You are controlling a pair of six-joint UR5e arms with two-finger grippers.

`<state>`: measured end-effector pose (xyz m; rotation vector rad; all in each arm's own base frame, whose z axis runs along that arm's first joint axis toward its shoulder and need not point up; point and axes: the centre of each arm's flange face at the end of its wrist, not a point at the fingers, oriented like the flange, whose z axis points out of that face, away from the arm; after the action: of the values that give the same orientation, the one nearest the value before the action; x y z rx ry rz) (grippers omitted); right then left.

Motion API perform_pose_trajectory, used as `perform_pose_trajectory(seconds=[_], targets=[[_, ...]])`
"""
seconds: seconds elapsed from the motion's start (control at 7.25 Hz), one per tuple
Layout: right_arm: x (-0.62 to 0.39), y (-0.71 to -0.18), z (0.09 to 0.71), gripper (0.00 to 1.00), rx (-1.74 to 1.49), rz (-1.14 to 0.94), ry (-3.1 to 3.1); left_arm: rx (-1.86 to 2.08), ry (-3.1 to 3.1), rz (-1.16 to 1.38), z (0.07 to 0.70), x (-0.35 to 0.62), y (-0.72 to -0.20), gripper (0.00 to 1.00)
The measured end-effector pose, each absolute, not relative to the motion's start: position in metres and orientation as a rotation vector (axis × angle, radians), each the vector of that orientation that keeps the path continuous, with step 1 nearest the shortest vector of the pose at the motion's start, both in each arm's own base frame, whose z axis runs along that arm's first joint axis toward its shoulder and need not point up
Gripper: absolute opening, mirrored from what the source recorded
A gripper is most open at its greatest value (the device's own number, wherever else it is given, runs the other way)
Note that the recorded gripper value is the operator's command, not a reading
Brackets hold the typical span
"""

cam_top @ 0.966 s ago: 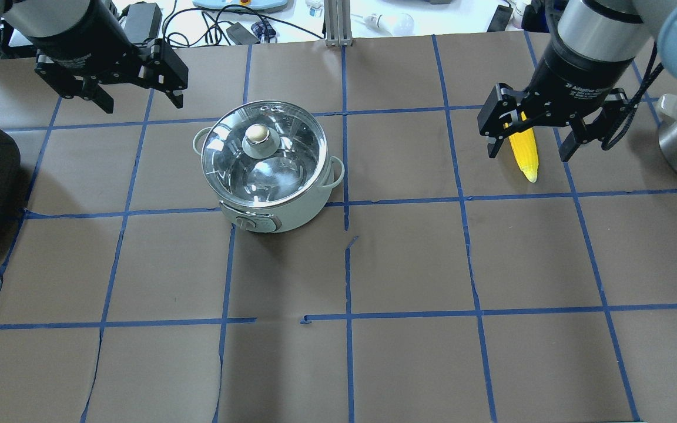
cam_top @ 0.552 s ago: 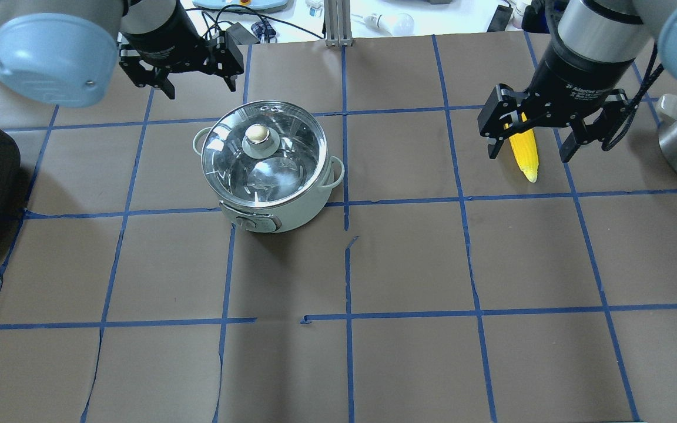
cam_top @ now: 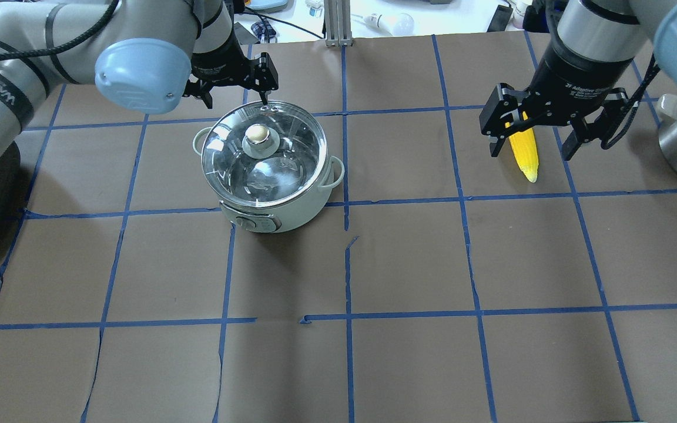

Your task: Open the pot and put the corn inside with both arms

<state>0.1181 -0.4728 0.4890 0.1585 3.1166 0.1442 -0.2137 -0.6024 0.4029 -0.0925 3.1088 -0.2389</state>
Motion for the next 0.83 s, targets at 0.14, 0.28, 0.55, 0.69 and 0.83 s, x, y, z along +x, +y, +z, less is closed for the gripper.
perform_pose_trajectory(seconds=[0.14,0.28,0.55,0.69,0.83], targets=[[0.110,-0.483,0.481,1.00,0.183,0.149,3.115,-0.097,3.110,-0.231,0.389,-0.215,-0.607,0.98],[0.098,-0.504,0.465,1.00,0.213,0.127,3.113,-0.093,3.112,-0.238,0.377,-0.217,-0.611,0.98],[0.082,-0.545,0.429,1.00,0.245,0.073,3.112,-0.089,3.115,-0.211,0.354,-0.222,-0.611,0.91],[0.073,-0.559,0.415,1.00,0.258,0.052,3.112,-0.084,3.120,-0.179,0.342,-0.223,-0.606,0.82],[0.062,-0.572,0.403,1.00,0.245,0.022,3.121,-0.077,3.125,-0.163,0.336,-0.224,-0.603,0.78]])
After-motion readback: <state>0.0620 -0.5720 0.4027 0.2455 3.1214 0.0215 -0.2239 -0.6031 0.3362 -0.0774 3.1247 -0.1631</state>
